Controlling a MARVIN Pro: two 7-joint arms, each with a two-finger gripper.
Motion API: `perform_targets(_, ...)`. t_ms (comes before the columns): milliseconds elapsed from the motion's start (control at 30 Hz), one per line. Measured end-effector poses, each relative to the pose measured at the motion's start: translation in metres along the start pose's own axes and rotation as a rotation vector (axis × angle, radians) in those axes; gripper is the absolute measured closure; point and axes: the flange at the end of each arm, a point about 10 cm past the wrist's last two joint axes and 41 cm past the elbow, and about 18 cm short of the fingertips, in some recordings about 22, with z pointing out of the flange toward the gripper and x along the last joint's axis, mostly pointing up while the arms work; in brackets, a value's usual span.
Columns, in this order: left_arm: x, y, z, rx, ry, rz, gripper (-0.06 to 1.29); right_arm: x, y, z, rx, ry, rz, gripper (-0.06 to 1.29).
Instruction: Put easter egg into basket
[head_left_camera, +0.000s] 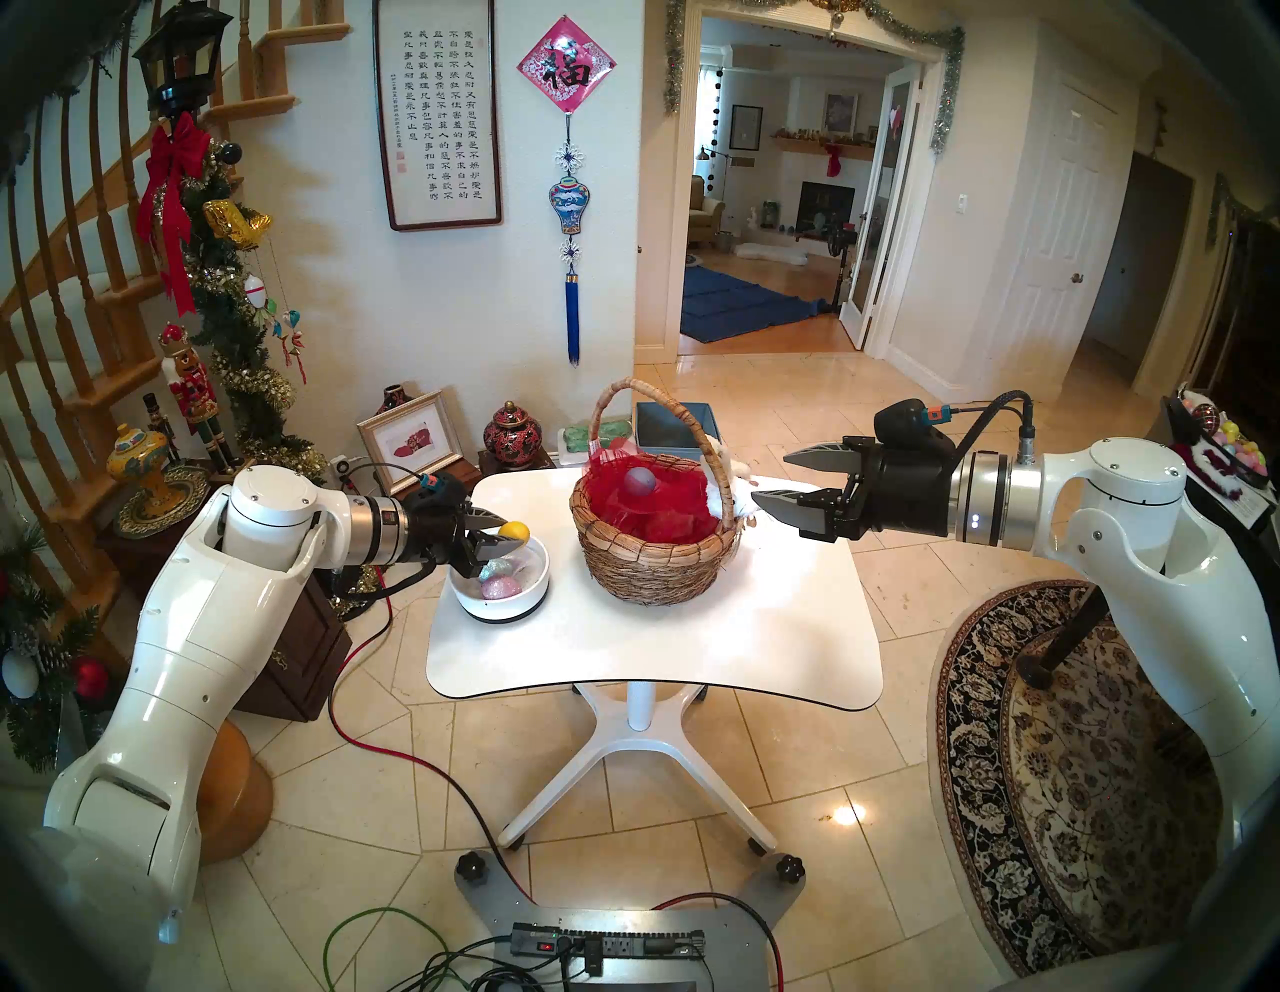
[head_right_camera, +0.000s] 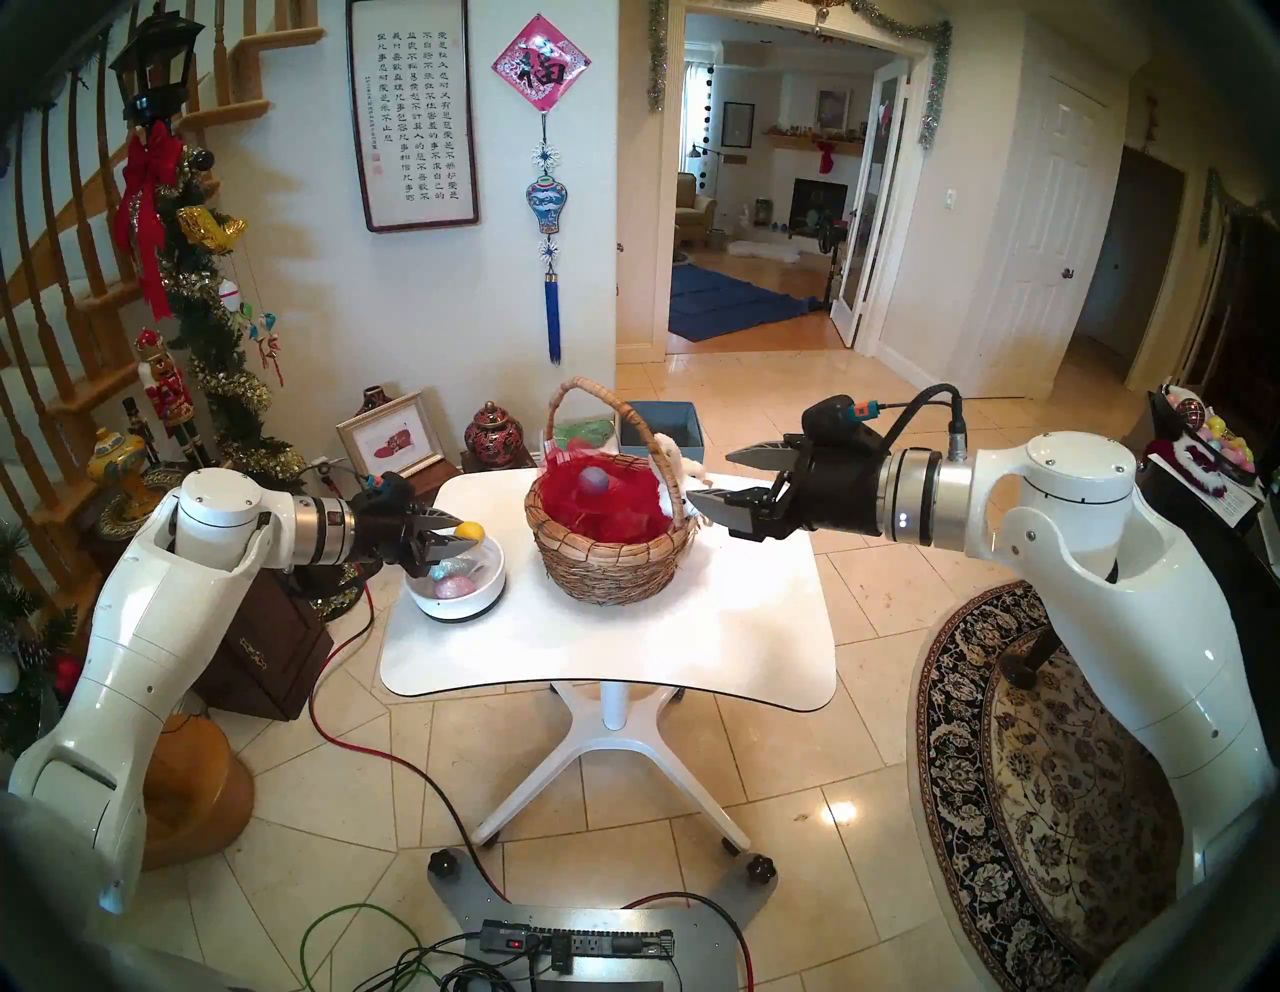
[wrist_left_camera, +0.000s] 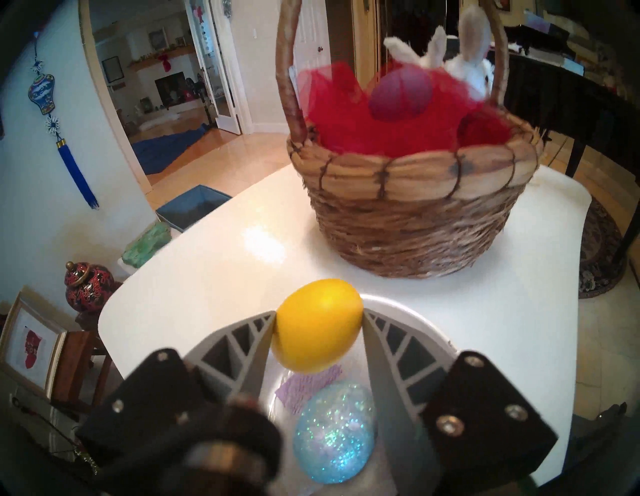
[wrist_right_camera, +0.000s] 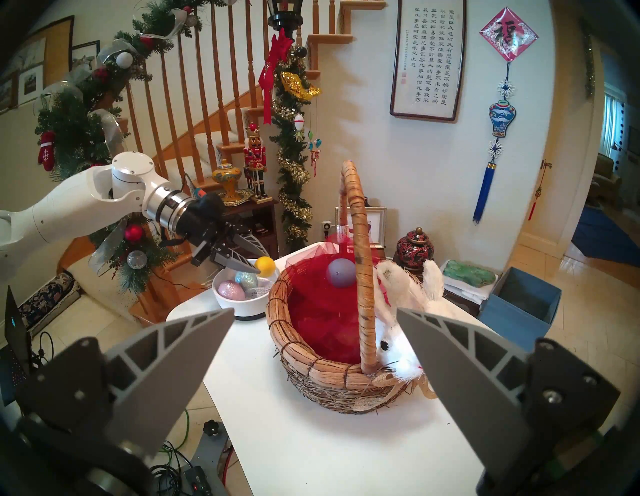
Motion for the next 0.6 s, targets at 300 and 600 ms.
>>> perform_targets(300,0.027,0.006,-0.017,-0.013,0.165,-0.058,0.68,0.000,0.000,0.000,0.000,0.000,0.000,0.01)
perform_targets(600,0.052,0.023,-0.011,-0.056,0.241,-0.071,0.68,0.000,0.000,0.000,0.000,-0.001,0.000,0.01)
